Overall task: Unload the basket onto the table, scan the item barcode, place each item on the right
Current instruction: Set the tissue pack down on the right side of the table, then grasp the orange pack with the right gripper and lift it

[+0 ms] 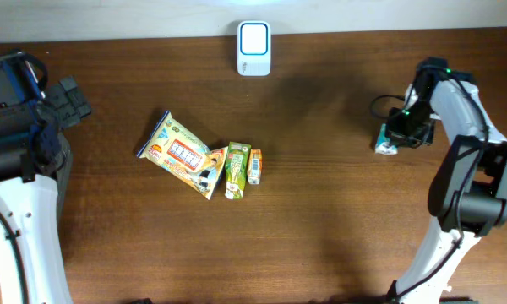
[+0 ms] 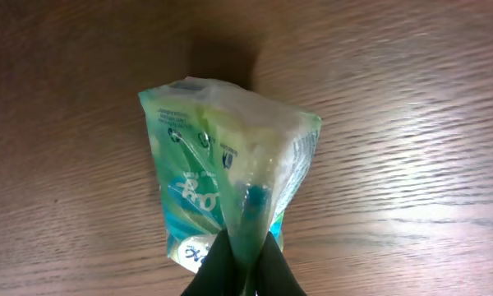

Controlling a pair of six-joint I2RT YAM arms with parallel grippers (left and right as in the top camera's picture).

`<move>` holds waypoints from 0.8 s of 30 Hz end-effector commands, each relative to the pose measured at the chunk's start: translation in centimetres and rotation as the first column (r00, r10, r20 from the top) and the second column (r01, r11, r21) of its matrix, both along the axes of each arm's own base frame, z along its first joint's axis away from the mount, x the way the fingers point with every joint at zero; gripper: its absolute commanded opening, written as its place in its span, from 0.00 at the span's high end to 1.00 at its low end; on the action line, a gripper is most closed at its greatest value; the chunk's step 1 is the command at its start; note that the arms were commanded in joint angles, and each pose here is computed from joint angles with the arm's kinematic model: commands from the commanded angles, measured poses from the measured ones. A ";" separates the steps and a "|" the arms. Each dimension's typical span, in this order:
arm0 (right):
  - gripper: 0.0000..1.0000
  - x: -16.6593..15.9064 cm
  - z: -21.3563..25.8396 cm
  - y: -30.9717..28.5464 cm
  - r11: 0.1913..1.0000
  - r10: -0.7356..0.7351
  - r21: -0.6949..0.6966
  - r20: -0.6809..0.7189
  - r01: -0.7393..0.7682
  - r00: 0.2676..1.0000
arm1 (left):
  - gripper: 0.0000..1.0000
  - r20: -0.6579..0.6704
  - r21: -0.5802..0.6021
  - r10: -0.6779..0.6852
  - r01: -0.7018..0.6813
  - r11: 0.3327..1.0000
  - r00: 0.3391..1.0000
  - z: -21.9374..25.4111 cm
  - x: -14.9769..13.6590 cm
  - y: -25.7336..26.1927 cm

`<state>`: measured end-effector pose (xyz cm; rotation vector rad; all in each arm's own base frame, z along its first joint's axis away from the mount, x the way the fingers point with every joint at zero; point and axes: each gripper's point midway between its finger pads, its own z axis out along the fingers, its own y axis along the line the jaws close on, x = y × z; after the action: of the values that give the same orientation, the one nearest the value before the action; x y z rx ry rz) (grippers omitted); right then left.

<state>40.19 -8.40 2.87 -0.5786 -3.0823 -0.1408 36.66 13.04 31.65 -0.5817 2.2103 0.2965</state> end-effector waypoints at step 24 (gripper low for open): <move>0.50 -3.4 -1.1 34.6 0.873 0.442 0.189 0.087 -0.450 0.893 | 0.01 0.008 0.011 0.005 -0.005 1.000 1.000 0.7 -0.4 0.2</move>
<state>36.63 28.06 3.41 0.1628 -3.0260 -0.6513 36.46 12.99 31.42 -0.5830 2.2228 0.2975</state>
